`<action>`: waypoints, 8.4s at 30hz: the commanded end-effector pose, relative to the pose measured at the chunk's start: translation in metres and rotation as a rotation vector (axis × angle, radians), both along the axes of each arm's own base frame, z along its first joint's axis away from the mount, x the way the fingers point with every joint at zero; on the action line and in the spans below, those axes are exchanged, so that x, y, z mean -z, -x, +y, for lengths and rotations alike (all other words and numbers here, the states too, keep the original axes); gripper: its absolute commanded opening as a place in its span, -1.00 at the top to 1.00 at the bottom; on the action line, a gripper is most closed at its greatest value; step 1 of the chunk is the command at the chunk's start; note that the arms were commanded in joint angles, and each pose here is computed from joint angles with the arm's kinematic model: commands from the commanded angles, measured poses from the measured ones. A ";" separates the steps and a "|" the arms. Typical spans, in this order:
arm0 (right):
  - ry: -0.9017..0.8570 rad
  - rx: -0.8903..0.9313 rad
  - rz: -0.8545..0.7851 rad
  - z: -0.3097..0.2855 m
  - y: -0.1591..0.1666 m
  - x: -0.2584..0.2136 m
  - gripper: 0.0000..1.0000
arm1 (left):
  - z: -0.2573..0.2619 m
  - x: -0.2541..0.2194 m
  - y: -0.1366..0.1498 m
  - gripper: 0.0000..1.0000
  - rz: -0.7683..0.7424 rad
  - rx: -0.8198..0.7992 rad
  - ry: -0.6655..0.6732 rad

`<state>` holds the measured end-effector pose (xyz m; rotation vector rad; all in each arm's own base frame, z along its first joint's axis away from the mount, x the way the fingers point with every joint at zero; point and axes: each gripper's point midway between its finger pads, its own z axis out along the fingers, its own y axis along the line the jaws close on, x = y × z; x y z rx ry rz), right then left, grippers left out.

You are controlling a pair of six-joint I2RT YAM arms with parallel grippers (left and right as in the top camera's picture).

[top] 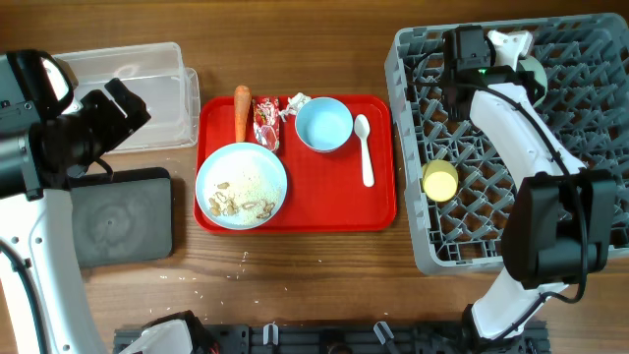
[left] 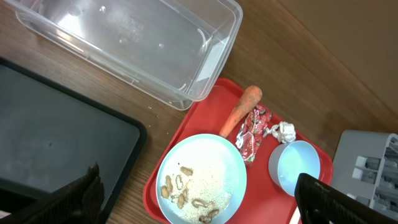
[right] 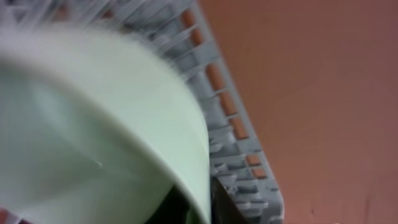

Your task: Sort waste into correct bins and load items into the dishwasher rack

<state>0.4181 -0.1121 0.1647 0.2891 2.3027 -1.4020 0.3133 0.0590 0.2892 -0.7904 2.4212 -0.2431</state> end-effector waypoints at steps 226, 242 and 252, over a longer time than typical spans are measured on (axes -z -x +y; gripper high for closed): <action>-1.269 -0.962 -0.341 0.227 0.121 -0.200 -0.99 | 0.003 -0.004 -0.001 -1.00 -0.009 -0.017 -0.006; -0.841 -0.888 -0.385 0.145 0.219 -0.193 -0.99 | 0.003 -0.004 -0.001 -1.00 -0.009 -0.017 -0.006; -0.859 -1.015 -0.530 0.167 0.175 -0.129 -0.99 | 0.003 -0.004 -0.001 -1.00 -0.009 -0.017 -0.006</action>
